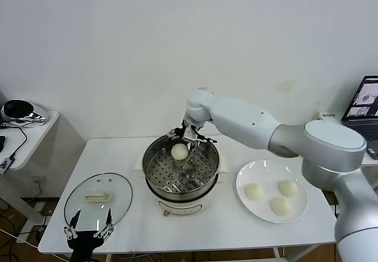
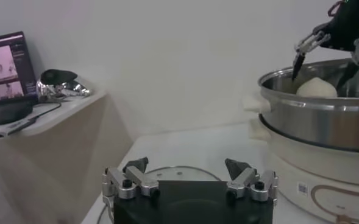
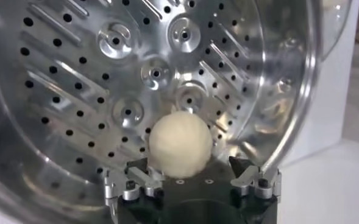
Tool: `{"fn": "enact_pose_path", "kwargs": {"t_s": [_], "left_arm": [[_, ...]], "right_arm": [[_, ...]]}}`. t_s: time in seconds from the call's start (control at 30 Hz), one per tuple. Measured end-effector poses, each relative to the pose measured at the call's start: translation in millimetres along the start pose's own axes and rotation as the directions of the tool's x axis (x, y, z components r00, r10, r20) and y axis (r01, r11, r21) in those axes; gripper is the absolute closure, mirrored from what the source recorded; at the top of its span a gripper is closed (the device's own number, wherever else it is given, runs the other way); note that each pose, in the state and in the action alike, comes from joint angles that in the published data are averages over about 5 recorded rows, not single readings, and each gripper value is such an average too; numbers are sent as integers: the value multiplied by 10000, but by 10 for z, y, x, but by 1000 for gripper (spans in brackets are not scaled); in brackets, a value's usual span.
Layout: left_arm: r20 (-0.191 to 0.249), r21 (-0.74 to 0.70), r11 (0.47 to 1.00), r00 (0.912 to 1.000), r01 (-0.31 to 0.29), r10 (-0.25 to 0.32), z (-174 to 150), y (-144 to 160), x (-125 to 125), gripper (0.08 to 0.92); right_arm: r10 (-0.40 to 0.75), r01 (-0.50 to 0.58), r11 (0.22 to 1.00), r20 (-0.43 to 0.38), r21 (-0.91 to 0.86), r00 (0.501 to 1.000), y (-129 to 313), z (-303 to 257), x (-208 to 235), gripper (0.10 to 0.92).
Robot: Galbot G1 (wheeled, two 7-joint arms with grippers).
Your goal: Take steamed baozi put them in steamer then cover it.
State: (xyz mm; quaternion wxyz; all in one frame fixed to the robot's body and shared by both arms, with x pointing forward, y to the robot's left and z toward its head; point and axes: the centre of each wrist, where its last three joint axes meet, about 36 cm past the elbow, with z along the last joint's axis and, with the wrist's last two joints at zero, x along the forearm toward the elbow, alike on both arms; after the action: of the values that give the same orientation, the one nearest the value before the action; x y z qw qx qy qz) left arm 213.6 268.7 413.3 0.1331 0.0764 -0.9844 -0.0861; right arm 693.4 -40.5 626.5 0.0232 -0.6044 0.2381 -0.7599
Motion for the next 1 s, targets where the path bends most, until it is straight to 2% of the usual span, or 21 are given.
{"fn": "enact_pose_path", "kwargs": {"t_s": [0.23, 0.53, 0.8, 1.0], "left_arm": [[132, -66, 9999, 9999, -103, 104, -39, -1, -29, 177], [265, -179, 9996, 9994, -234, 239, -89, 16, -85, 177], [296, -288, 9994, 9993, -199, 207, -84, 54, -149, 177], [197, -368, 9992, 9997, -121, 128, -44, 81, -172, 177]], "right_arm": [[153, -309, 9587, -574, -2826, 9982, 289, -10, 688, 200], [-407, -365, 7924, -1124, -6090, 9928, 1090, -154, 1199, 200], [-1104, -130, 6337, -1070, -7735, 9881, 1934, -227, 1188, 200], [-1490, 242, 5656, -733, -8243, 9861, 2414, -293, 953, 200]]}}
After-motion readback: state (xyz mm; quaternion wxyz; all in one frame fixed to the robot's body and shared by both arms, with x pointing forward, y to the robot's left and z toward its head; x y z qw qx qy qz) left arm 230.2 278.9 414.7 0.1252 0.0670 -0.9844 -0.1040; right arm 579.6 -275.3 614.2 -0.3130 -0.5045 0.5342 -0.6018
